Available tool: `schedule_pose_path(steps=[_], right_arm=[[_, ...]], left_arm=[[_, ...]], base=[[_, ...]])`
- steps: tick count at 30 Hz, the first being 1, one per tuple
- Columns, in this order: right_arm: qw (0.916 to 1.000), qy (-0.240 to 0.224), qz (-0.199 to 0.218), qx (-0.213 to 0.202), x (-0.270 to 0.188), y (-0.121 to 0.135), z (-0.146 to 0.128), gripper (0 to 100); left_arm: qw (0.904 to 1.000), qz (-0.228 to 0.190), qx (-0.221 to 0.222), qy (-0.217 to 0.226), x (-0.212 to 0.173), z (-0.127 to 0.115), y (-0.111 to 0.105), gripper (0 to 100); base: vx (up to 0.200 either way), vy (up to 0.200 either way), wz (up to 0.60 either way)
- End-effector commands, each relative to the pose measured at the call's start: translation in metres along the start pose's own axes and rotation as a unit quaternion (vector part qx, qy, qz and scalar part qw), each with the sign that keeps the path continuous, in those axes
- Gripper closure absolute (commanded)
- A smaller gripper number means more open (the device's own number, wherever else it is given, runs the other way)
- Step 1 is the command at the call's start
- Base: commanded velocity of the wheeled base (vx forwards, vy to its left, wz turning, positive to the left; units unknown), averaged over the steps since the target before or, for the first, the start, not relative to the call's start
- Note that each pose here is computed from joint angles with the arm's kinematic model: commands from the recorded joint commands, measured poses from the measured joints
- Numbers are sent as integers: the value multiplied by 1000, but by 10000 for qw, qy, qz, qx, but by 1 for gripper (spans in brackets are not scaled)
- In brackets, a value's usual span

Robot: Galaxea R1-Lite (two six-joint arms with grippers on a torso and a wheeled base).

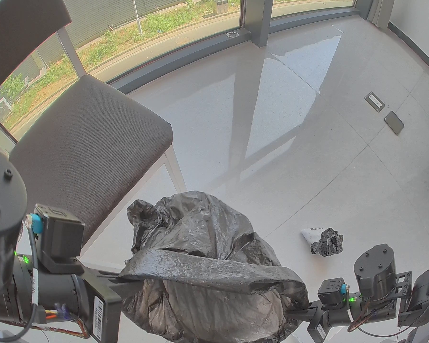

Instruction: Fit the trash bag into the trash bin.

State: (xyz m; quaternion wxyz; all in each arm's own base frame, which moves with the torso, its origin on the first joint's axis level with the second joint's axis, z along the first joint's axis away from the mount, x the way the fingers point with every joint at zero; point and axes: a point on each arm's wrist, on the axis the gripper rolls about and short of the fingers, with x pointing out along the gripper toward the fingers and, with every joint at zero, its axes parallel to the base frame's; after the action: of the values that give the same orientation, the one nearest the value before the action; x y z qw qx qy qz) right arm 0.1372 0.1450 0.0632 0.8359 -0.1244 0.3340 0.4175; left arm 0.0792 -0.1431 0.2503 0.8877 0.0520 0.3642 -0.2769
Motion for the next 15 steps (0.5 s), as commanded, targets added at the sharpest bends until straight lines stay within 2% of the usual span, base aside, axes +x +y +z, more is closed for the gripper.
schedule_pose_path(steps=[1, 7, 11, 15], right_arm=[[9991, 361, 198, 54, 13, 0, -6, 100], [9963, 763, 344, 189, 14, -2, -7, 100], [9925, 1114, 194, 467, 11, -13, -4, 100], [9888, 1358, 122, 612, 11, -18, -6, 100]], left_arm=[[9990, -134, -286, 330, 4, -2, -2, 100], [9957, -152, -554, 733, 21, -4, -5, 100], [9895, -86, -967, 1068, 40, -1, -7, 100], [9864, 89, -1072, 1243, 55, -1, -3, 100]], base=[[0, 0, 0], [0, 0, 0], [0, 0, 0], [0, 0, 0]])
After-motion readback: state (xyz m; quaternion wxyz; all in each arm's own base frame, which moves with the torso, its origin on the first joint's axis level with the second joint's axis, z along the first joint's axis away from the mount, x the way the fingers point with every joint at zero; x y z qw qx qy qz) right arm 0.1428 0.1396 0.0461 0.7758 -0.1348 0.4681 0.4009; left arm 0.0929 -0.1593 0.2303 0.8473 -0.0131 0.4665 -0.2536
